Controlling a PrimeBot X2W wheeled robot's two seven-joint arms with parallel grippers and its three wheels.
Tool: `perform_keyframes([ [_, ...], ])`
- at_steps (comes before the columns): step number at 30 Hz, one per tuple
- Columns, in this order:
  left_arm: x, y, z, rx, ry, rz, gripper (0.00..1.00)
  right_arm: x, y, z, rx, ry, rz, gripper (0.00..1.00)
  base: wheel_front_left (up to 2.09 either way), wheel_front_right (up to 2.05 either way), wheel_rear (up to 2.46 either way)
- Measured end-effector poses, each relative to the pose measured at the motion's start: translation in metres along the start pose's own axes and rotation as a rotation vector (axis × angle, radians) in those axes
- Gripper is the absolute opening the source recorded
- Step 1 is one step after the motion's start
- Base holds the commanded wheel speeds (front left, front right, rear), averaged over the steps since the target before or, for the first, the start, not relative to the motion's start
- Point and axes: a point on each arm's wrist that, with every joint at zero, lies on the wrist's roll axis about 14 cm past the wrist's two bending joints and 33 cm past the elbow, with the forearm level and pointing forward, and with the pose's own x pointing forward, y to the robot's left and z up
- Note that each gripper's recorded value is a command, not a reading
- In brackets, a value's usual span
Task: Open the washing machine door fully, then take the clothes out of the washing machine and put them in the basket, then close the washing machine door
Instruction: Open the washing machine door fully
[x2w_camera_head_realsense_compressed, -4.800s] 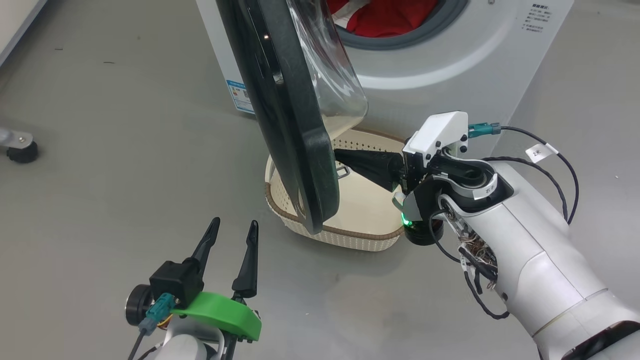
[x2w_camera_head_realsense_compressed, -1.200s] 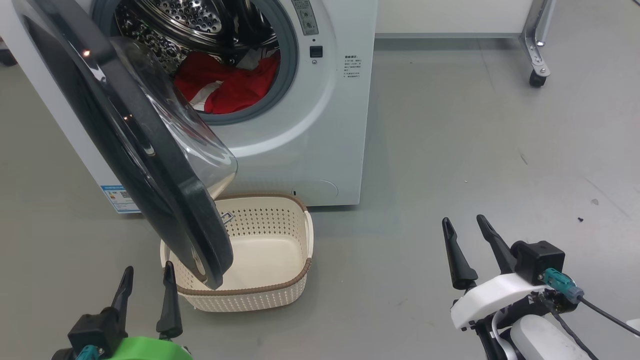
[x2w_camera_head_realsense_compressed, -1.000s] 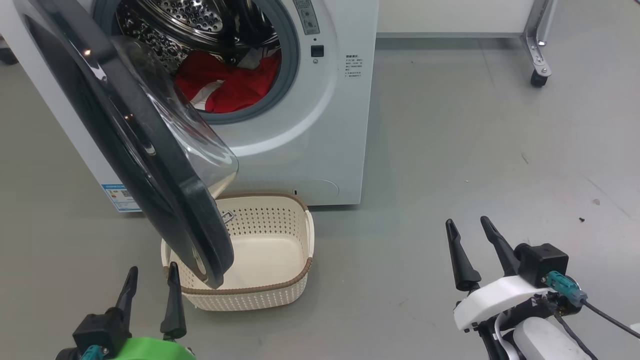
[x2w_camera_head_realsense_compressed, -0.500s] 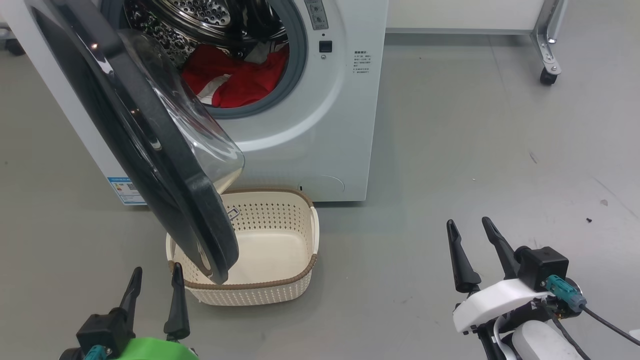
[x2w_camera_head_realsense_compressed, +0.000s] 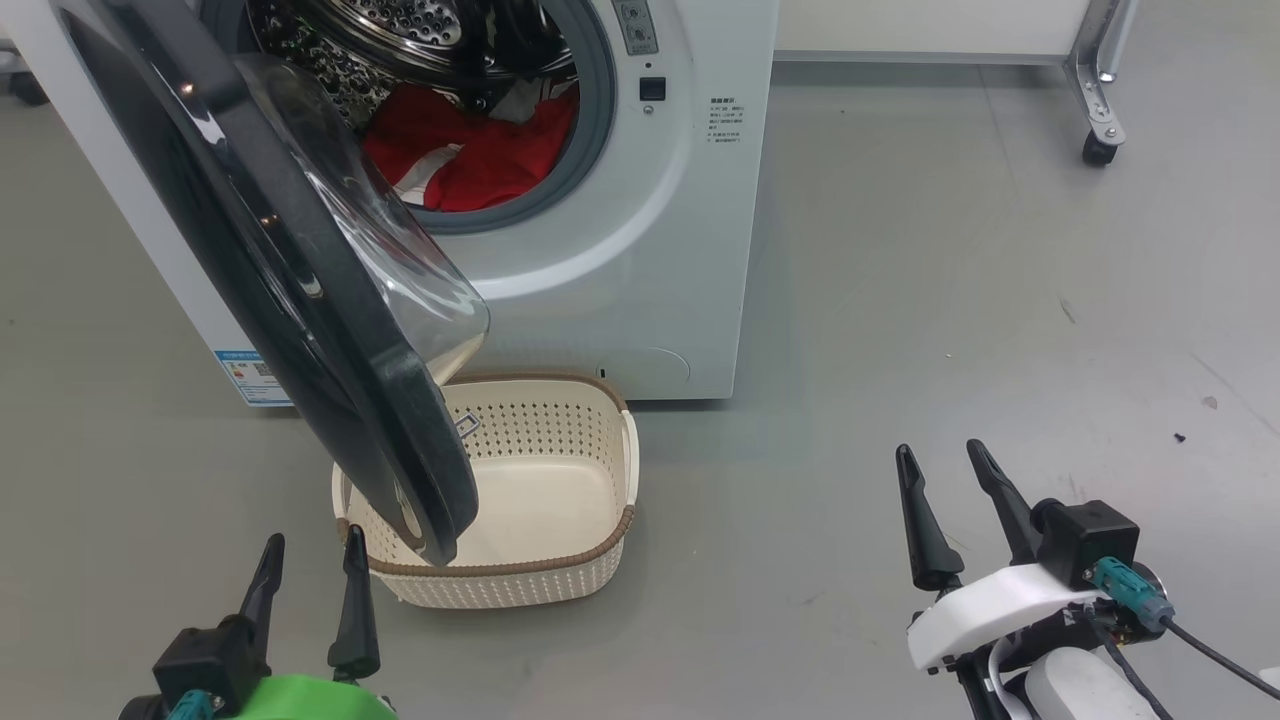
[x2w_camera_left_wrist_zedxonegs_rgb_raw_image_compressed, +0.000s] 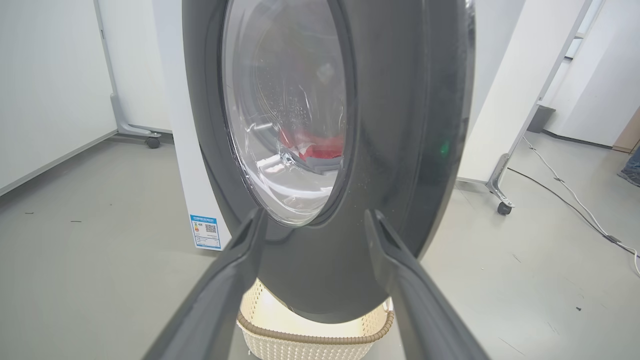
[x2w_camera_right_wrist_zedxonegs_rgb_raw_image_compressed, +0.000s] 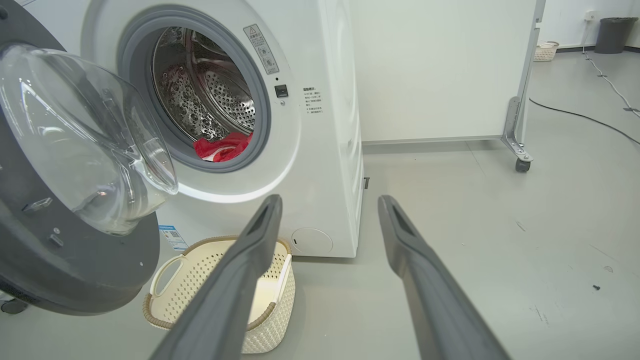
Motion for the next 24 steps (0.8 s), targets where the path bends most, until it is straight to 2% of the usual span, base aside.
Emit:
perform_keyframes([
  [10, -0.0001, 0.0003, 0.0015, 0.0, -0.005, 0.002, 1.0, -0.0009, -0.0017, 0.0003, -0.006, -0.004, -0.003, 1.0, 0.0, 0.0, 0.0],
  [11, -0.0004, -0.0005, 0.0005, 0.0, -0.002, -0.002, 0.72, -0.0016, -0.0017, -0.0007, -0.005, -0.001, -0.003, 1.0, 0.0, 0.0, 0.0],
  [12, -0.0008, -0.0009, -0.0008, -0.004, 0.003, -0.004, 0.05, -0.0024, -0.0013, -0.002, -0.004, 0.002, -0.001, 1.0, 0.0, 0.0, 0.0],
  [13, -0.0009, -0.0008, -0.0009, -0.007, 0.003, -0.003, 0.0, -0.0029, -0.0011, -0.0029, -0.005, 0.004, 0.001, 1.0, 0.0, 0.0, 0.0],
  [24, -0.0016, -0.0014, -0.003, -0.008, 0.009, -0.008, 0.0, -0.0021, 0.0013, -0.0032, -0.008, 0.001, 0.006, 1.0, 0.0, 0.0, 0.0],
])
